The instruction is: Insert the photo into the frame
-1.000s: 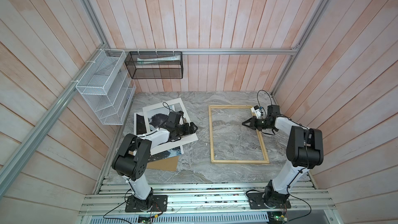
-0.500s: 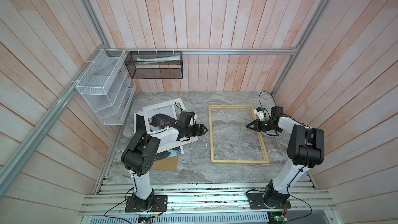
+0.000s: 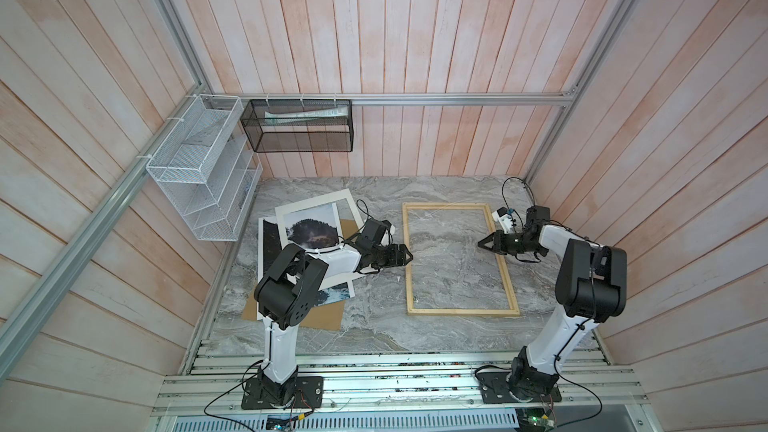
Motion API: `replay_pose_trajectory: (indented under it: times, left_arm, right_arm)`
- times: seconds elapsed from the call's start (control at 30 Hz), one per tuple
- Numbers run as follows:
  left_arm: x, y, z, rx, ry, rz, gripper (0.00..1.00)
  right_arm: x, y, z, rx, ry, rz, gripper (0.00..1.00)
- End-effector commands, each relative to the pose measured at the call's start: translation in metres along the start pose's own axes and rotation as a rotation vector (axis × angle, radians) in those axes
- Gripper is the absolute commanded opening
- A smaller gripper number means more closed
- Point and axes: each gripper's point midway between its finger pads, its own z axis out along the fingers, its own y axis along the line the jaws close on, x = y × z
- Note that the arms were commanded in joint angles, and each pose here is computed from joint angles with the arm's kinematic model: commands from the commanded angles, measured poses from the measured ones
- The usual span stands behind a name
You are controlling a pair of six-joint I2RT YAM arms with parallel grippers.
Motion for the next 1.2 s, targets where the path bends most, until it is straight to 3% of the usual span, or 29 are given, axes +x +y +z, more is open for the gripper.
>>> replay_pose_trajectory:
  times: [0.0,0.17,0.27,0.5,0.67,0.87,1.17]
  left_arm:
    - [-0.006,-0.013,0.006,0.047,-0.005,0.025,0.80]
    - [-0.007,-0.018,0.008,0.067,0.000,0.034,0.76]
    - [-0.006,-0.020,0.008,0.077,0.002,0.042,0.72]
    - [-0.005,-0.024,0.007,0.095,0.003,0.049,0.66]
    - [-0.005,-0.033,0.004,0.124,-0.004,0.065,0.63]
    - [-0.004,-0.035,0.001,0.110,-0.019,0.078,0.60]
    - [-0.004,-0.031,0.003,0.031,-0.040,0.088,0.59]
  right_arm:
    - [-0.008,-0.006,0.000,0.023,-0.013,-0.019,0.22]
    - [-0.012,-0.003,-0.003,0.016,-0.029,-0.025,0.33]
    - [-0.013,-0.002,-0.003,0.015,-0.033,-0.024,0.34]
    - [-0.013,-0.004,0.001,0.000,-0.038,-0.007,0.26]
    - [-0.018,0.004,-0.001,-0.028,-0.062,-0.016,0.10]
    - [-0.052,0.030,-0.032,-0.110,-0.179,-0.039,0.00]
    - [-0.100,0.094,-0.092,-0.224,-0.327,-0.082,0.00]
